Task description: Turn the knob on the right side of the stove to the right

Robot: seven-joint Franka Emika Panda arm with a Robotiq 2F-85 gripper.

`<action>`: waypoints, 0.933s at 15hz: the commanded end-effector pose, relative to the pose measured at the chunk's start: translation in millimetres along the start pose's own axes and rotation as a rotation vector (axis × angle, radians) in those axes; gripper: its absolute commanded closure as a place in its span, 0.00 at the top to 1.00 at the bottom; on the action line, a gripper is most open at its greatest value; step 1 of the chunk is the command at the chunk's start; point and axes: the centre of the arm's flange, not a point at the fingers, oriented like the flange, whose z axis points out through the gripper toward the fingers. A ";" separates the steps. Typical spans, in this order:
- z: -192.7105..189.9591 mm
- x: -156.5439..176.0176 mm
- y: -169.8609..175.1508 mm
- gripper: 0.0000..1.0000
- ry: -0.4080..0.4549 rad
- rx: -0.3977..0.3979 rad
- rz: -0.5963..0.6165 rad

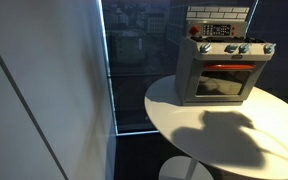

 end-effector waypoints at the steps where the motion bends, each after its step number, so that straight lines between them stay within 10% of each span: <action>1: -22.0 -9.3 3.0 1.00 -0.070 -0.093 -0.019; 14: -54.6 -25.1 7.9 1.00 -0.208 -0.296 -0.084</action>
